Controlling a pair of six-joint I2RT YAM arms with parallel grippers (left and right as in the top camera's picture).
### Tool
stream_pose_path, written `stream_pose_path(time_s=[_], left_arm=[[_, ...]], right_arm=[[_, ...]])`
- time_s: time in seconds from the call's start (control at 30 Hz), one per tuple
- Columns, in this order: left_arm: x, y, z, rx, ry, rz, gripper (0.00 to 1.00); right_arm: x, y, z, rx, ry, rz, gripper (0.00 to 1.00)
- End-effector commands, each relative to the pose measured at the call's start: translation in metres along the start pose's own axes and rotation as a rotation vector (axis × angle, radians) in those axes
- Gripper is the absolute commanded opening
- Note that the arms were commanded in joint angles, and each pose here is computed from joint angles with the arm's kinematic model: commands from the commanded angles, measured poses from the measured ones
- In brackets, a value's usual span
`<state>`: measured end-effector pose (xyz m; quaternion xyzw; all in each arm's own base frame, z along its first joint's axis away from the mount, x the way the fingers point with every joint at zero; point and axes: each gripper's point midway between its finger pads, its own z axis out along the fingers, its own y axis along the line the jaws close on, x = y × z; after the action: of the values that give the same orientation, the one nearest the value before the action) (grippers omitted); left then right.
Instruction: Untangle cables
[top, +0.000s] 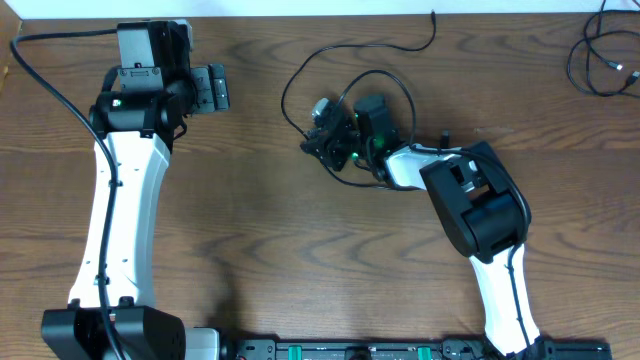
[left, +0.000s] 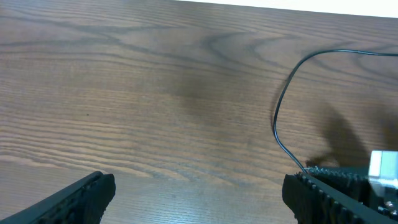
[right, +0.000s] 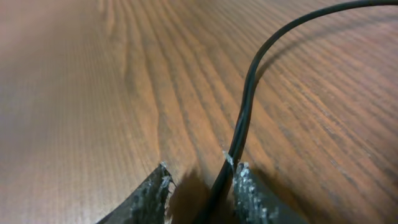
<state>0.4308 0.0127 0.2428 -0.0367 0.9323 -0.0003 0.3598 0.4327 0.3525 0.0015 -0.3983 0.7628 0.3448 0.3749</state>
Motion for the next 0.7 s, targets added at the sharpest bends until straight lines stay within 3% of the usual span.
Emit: stream_pose_path(time_s=[0.0,0.13,0.33,0.67], left_arm=[[-0.001,0.003,-0.001,-0.008,-0.004,-0.018,0.92],[-0.001,0.003,-0.001,-0.008,-0.004,-0.018,0.92],[-0.001,0.003,-0.001,-0.008,-0.004,-0.018,0.92],[-0.001,0.003,-0.001,-0.008,-0.004,-0.018,0.92]], right_arm=[[0.065,-0.013,0.007,0.148,0.189,-0.007,0.23],[0.078,-0.031,0.002,0.273,0.257,-0.021,0.01],[0.098,-0.05,-0.013,0.37,0.332,0.046,0.01],[0.169,-0.068,-0.072,0.43,0.563,0.418,0.01]])
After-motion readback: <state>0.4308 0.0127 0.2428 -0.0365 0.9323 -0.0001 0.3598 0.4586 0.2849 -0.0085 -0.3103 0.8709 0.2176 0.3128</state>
